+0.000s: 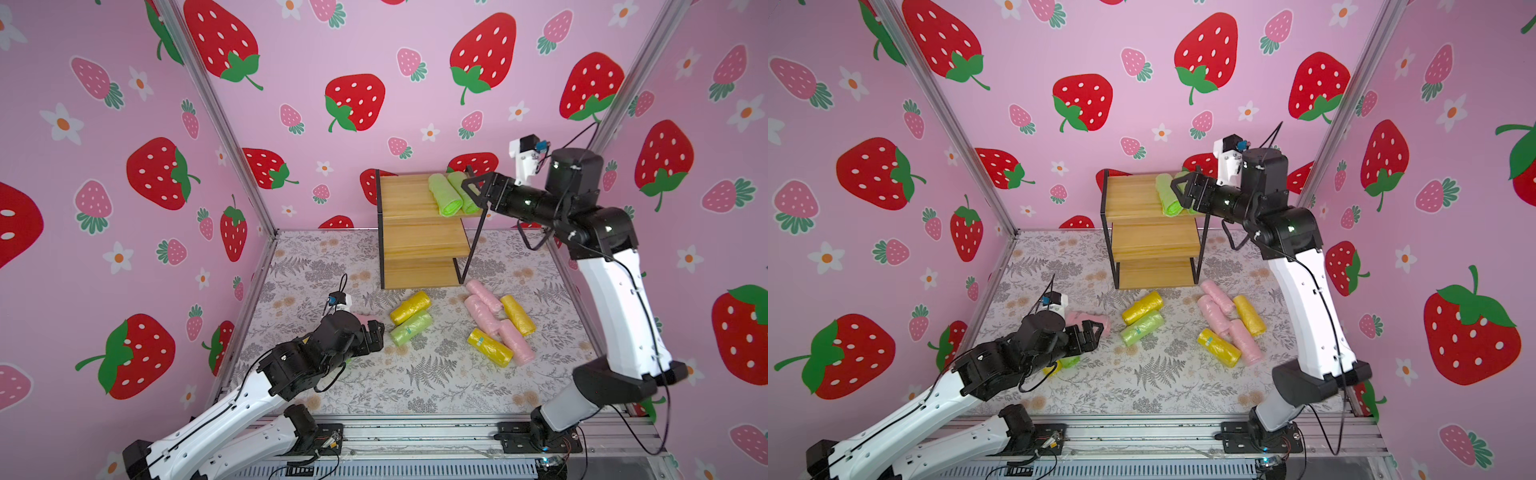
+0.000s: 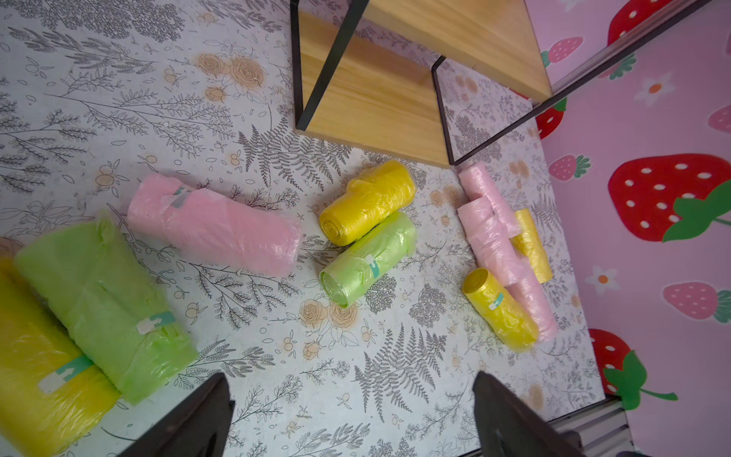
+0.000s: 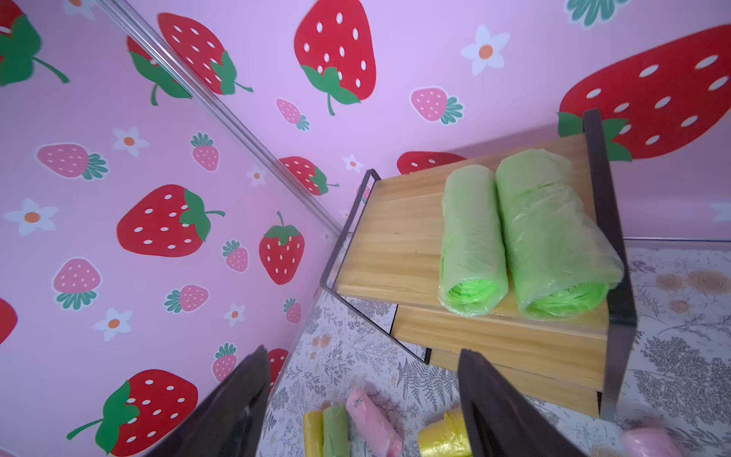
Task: Sort the rolls of trash bags by color and place them on the shelf
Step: Place the roll of trash bags on the shelf.
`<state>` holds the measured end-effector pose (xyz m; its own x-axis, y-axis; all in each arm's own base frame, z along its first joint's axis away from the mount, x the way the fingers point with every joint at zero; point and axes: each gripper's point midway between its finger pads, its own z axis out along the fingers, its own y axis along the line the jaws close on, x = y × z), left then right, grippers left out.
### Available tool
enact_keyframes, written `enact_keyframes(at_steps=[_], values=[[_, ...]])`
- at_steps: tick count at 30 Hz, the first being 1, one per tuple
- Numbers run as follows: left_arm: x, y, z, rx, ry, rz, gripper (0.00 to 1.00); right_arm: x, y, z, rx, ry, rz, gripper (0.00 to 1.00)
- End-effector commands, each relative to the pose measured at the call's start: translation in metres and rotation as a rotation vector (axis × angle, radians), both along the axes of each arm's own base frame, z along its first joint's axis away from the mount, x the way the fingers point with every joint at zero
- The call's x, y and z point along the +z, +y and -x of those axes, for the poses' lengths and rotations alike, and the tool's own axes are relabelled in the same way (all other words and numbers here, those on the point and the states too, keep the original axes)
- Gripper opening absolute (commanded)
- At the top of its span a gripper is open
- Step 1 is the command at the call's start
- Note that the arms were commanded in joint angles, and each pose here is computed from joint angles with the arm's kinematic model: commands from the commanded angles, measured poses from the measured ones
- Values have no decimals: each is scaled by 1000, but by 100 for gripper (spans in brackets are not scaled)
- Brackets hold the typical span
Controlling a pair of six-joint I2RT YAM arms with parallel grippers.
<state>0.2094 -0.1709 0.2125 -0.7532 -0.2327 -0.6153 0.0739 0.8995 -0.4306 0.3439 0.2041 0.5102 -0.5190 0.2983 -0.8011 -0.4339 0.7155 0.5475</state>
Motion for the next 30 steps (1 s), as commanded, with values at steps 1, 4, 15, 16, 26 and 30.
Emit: enact_keyframes(at_steps=[1,4,15,16,26,30], values=[[8,-18,-4,-102,-2,-44,98,-30,-12,15,-17,12,59,82],[1,-34,-10,-169,27,-89,97,-71,-31,38,-58,51,109,85],[-26,-106,-43,-427,113,-231,91,-199,-89,107,-206,220,194,88],[-31,-110,-46,-440,126,-246,90,-206,-93,113,-221,231,196,87],[-100,-149,-71,-562,272,-374,81,-268,-132,161,-341,334,214,88],[-120,-160,-83,-584,291,-403,81,-284,-139,173,-350,370,240,87]])
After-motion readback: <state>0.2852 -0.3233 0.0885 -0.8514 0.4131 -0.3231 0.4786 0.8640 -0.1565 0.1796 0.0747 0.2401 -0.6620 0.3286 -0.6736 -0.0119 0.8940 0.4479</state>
